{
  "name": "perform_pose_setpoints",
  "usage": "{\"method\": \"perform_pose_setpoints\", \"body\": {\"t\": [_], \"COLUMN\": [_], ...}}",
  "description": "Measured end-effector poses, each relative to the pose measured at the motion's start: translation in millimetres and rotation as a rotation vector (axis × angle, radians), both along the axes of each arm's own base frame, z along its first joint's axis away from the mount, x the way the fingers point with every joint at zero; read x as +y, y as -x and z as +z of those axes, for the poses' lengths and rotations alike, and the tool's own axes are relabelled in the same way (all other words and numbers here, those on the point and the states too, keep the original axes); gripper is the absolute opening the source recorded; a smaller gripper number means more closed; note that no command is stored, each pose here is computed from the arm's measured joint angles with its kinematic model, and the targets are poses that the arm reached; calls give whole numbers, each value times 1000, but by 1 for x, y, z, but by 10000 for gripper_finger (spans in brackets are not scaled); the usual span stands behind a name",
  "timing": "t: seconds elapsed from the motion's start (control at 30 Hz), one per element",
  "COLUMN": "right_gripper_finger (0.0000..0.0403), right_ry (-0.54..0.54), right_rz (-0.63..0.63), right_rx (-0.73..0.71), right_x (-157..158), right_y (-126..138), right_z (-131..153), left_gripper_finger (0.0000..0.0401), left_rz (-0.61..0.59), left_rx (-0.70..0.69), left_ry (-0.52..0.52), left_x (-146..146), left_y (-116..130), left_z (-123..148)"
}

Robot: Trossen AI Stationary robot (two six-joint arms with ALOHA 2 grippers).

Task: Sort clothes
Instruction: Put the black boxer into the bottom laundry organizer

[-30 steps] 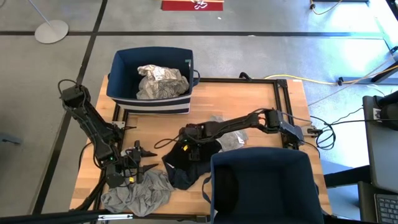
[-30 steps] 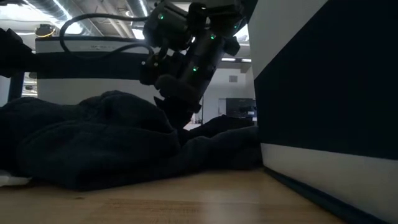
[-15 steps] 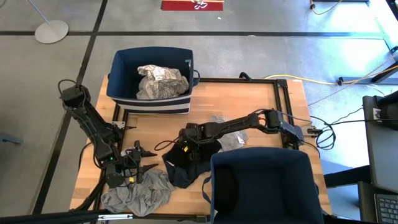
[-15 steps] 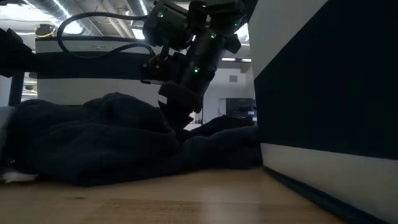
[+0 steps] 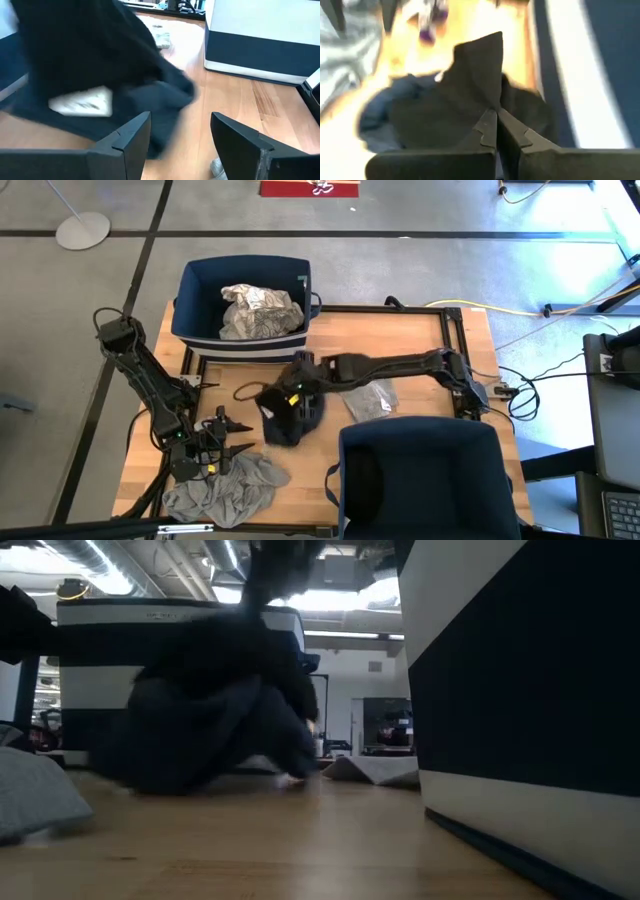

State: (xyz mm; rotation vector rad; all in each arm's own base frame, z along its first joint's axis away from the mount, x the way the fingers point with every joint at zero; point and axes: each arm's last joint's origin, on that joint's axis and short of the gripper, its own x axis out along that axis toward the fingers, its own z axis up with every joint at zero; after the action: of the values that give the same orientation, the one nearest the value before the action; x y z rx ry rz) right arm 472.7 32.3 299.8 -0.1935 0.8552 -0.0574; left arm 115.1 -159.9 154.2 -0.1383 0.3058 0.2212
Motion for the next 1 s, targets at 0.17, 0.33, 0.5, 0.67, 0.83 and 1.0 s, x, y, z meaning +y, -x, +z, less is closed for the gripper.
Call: {"method": "perform_pose_setpoints", "body": {"t": [0.17,0.33,0.5,0.67,0.83,1.0], "right_gripper_finger": [8,4,6,8,9,9], "right_ry": [-6,-31,-27,-43,-50,-59], "right_rz": [0,44,67,84,93,109], "right_rx": [-71,-116,-112,-113,-168,-260], "right_x": [0,5,10,12,15,22], "right_y": [4,4,5,5,10,22], "right_z": [32,46,46,46,61,97], "left_gripper_finger": [198,198,198,198,198,198], "left_rz": [4,29,22,35,71,103], "left_rx": [-3,-18,-4,2,17,-7], "left_ry": [13,88,125,122,105,101], "left_x": [0,0,-1,1,7,9], "left_y": [0,0,0,-1,1,1], "left_z": [0,0,-1,-1,-5,-6]}}
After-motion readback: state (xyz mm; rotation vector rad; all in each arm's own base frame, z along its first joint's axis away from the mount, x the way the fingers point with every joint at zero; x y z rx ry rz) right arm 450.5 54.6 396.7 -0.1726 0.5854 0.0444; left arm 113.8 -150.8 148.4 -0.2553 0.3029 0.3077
